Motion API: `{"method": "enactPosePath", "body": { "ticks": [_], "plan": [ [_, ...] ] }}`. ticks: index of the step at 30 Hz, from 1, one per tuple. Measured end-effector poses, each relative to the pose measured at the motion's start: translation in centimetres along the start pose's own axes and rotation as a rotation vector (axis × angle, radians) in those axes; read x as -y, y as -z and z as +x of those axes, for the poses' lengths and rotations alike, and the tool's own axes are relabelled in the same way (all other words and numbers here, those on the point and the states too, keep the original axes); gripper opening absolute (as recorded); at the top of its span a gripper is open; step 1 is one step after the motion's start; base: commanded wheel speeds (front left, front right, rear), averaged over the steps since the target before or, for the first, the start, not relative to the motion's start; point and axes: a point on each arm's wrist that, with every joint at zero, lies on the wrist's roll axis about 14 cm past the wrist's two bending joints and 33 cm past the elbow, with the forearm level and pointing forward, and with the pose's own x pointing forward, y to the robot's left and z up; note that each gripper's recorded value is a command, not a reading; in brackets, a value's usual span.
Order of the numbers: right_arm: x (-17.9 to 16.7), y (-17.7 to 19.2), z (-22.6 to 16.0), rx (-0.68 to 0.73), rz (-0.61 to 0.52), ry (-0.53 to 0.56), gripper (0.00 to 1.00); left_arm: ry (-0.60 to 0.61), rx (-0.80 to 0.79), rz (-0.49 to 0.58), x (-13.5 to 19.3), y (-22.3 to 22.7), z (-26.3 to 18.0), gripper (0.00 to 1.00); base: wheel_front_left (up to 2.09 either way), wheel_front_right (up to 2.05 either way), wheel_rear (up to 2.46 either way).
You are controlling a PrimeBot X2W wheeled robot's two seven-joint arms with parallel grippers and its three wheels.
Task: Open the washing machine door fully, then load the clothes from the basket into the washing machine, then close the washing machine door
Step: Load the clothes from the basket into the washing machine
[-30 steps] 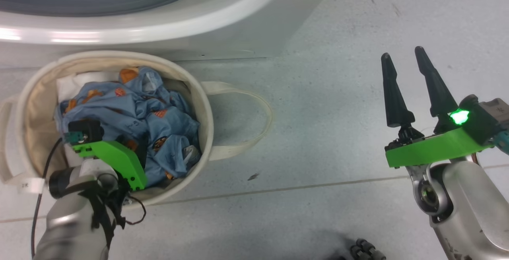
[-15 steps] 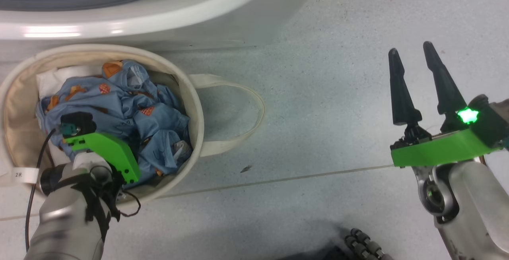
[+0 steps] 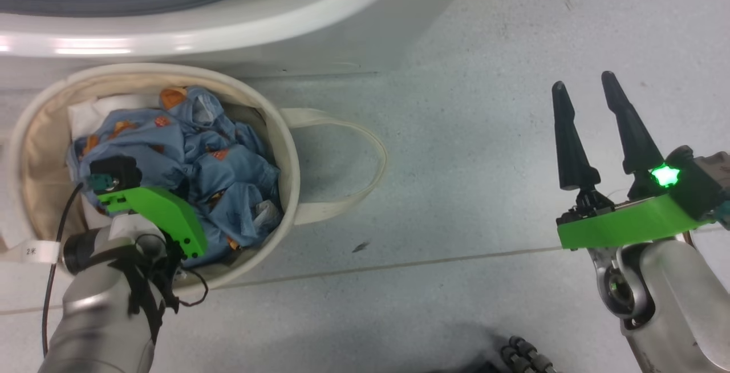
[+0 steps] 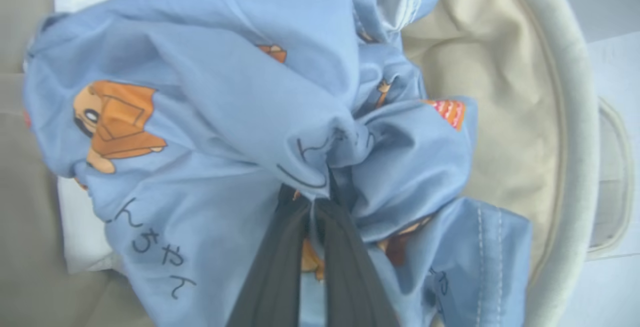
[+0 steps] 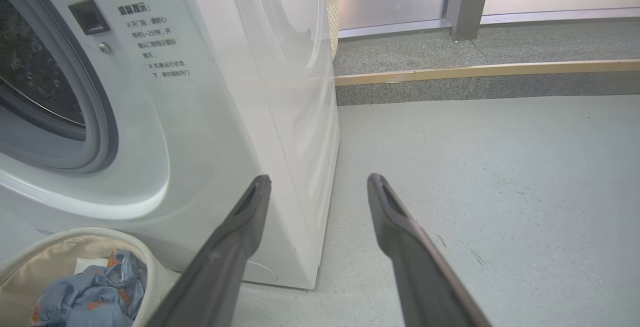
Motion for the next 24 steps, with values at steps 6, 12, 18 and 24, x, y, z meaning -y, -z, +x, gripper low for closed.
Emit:
{"method": "enactPosePath", "body": {
  "ticks": [6,12,18,24],
  "plan": [
    [-1.1,-0.8,0.2,0.021,0.019,-0.023,1.0,0.035,0.092,-0.003,1.0,-1.9,-1.7,0.0,0.0,0.0,0.0],
    [-2.9,-2.0,0.3,0.055,0.062,-0.049,1.0,0.056,0.218,0.006,1.4,-3.9,-4.5,0.0,0.0,0.0,0.0],
    [-4.8,-4.5,-0.9,0.103,0.076,-0.09,1.0,0.036,0.284,0.024,0.8,-2.4,-8.7,0.0,0.0,0.0,0.0],
    [-6.6,-6.4,-3.5,0.139,0.097,-0.12,1.0,0.068,0.426,0.041,2.0,-3.9,-13.2,0.0,0.0,0.0,0.0]
  ]
}}
